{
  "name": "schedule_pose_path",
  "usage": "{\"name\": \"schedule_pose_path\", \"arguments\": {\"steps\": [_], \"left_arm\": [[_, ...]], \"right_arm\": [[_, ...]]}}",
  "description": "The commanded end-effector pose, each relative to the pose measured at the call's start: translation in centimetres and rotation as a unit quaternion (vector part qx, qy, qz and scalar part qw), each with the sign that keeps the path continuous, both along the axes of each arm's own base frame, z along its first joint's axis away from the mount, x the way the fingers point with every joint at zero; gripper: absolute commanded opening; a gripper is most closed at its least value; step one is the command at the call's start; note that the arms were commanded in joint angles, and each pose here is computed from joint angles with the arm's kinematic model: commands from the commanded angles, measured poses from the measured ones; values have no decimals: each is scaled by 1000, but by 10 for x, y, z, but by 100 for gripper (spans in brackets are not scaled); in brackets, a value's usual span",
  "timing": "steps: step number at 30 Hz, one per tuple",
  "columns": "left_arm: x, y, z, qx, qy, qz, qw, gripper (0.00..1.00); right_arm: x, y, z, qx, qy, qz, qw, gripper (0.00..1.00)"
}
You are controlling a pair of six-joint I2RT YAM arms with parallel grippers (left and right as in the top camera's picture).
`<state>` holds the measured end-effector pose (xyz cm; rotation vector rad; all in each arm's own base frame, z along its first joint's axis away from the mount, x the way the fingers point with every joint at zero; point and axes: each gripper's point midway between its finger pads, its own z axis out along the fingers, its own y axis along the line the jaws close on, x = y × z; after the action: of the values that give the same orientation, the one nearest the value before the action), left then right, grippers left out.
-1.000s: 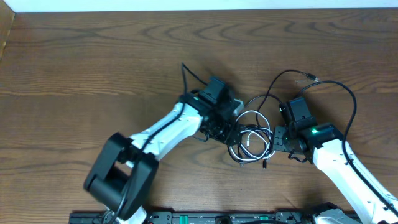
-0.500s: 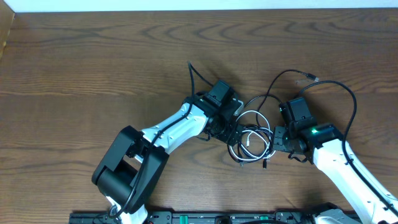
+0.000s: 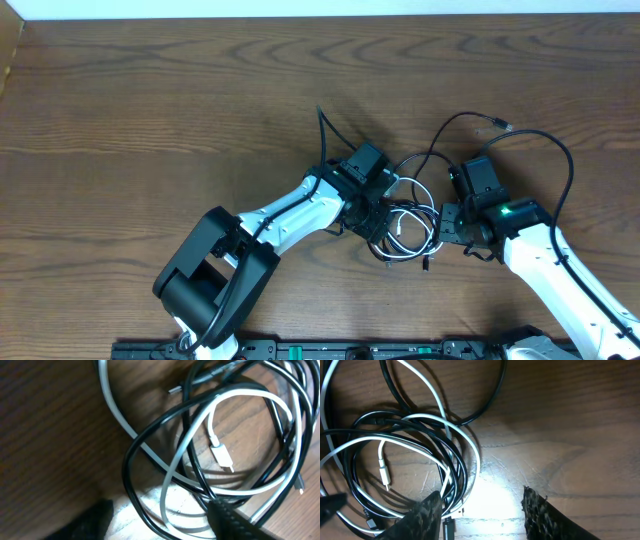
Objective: Untangle cables
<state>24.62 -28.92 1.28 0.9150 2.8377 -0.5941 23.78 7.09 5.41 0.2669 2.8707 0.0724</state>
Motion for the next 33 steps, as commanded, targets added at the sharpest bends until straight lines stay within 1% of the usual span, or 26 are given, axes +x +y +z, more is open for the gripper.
{"name": "schedule_pose_path", "arguments": {"steps": [1, 2, 3, 5, 8, 11, 14, 16, 17, 19, 20, 24, 26, 28, 30, 33], "left_arm": [[-3, 5, -8, 15, 5, 0, 1000, 45], [-4, 6, -9, 18, 7, 0, 1000, 34], [-5, 7, -9, 19, 9, 0, 1000, 28], [-6, 9, -9, 23, 13, 0, 1000, 8], [-5, 10, 0, 20, 10, 3, 1000, 8], [1, 8, 24, 1, -11, 6, 1000, 7], [8, 2, 67, -40, -56, 7, 998, 7], [9, 1, 100, -70, -89, 9, 994, 7], [8, 2, 124, -92, -112, 13, 989, 8], [7, 3, 148, -114, -136, 14, 984, 7], [5, 5, 162, -127, -150, 14, 980, 7], [-1, 9, 193, -159, -169, 31, 972, 8], [-8, 6, 202, -180, -164, 22, 970, 7], [-13, 4, 208, -194, -160, 14, 968, 8], [-15, 4, 212, -201, -161, 13, 966, 7], [-16, 5, 226, -216, -179, 12, 960, 8]], "right_arm": [[2, -1, 3, -1, -4, -9, 1000, 49], [2, -1, 3, -1, -4, -9, 1000, 49], [2, -1, 3, -1, -4, -9, 1000, 49], [2, -1, 3, -1, -4, -9, 1000, 49], [2, -2, 3, -1, -3, -9, 1000, 49], [2, -1, 3, -1, -4, -9, 1000, 49], [2, -1, 3, -1, -4, -9, 1000, 52], [3, 2, 3, 7, -5, -7, 1000, 56], [5, 7, 4, 22, -8, -3, 1000, 59], [9, 17, 6, 47, -15, 8, 999, 61], [13, 27, 9, 70, -23, 28, 997, 61], [21, 59, 21, 145, -46, 84, 985, 63], [23, 74, 28, 182, -55, 115, 975, 63], [23, 81, 31, 200, -58, 124, 970, 64], [22, 80, 31, 199, -57, 125, 970, 64], [20, 80, 30, 198, -52, 124, 971, 64]]}}
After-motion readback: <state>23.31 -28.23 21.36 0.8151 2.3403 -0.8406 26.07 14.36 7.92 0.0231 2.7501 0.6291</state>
